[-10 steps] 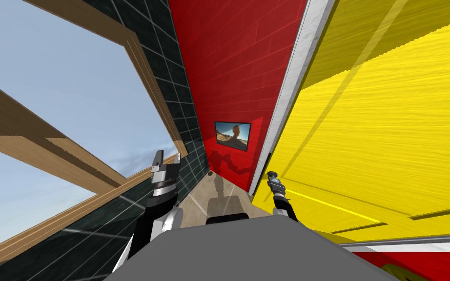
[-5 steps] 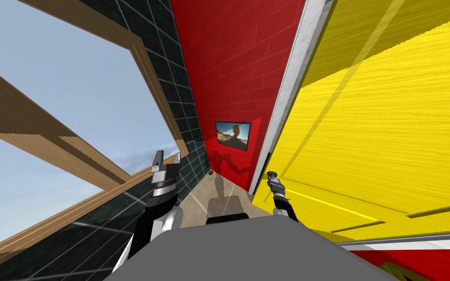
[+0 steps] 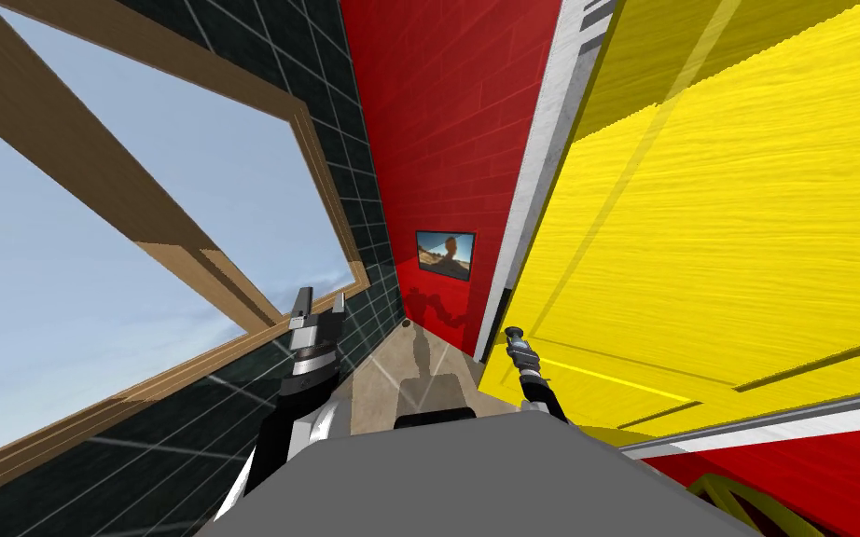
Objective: Pull the door open
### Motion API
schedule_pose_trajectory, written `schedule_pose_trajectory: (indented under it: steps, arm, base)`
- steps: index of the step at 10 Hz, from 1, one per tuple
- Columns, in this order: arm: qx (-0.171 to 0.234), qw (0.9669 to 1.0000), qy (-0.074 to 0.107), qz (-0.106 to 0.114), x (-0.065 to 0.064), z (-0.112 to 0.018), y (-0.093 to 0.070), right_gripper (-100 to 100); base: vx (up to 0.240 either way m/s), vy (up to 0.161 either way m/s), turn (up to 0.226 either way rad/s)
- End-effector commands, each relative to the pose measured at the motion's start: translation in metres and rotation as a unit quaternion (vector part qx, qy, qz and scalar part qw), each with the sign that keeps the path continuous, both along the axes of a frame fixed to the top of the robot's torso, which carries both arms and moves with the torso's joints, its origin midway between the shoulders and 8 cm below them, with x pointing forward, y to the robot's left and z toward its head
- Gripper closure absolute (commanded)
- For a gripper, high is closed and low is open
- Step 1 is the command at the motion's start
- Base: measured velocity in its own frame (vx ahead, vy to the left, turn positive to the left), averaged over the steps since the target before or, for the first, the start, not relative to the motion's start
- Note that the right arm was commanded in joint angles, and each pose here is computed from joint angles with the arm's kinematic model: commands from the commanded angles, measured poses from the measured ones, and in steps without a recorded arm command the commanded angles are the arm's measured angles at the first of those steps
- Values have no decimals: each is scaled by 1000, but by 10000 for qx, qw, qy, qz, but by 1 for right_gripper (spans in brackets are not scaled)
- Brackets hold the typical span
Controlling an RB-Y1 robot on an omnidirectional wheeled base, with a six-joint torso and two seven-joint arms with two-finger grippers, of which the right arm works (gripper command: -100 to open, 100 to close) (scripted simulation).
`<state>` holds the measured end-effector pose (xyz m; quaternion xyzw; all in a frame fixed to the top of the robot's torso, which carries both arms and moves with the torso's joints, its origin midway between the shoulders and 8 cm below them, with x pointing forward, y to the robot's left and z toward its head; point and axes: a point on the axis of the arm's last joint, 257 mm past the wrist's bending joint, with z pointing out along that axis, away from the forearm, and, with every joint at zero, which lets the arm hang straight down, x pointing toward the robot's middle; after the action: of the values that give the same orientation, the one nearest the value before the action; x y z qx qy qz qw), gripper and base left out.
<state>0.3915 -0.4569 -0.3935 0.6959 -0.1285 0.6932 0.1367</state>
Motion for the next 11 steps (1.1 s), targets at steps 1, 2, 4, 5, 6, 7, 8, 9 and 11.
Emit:
schedule_pose_trajectory:
  steps: [1, 2, 4, 5, 6, 7, 8, 9, 11]
  arm:
    - [26, 9998, -28, 178, 2, 2, 8, 100]
    - [35, 9997, -29, 254, 3, 2, 12, 100]
    - [55, 9991, -28, 409, 4, 2, 20, 100]
    - [50, 9993, 0, 361, 3, 0, 18, 100]
    - [54, 9987, 12, 514, 0, -2, 23, 100]
    - [52, 9985, 8, 544, -1, -1, 24, 100]
    - [47, 9979, -3, 648, -3, 0, 26, 100]
    - [46, 9974, -10, 723, -5, 0, 28, 100]
    - [49, 9956, -22, 939, -10, 1, 33, 100]
  base:
    - [-228, 30, 51]
    - [-214, -7, 47]
    - [-234, -40, 63]
    - [-89, -6, 22]
    - [-160, -25, 122]
    - [-220, -17, 95]
    - [-220, -7, 97]
    - [-261, -21, 107]
    - [-294, -40, 125]
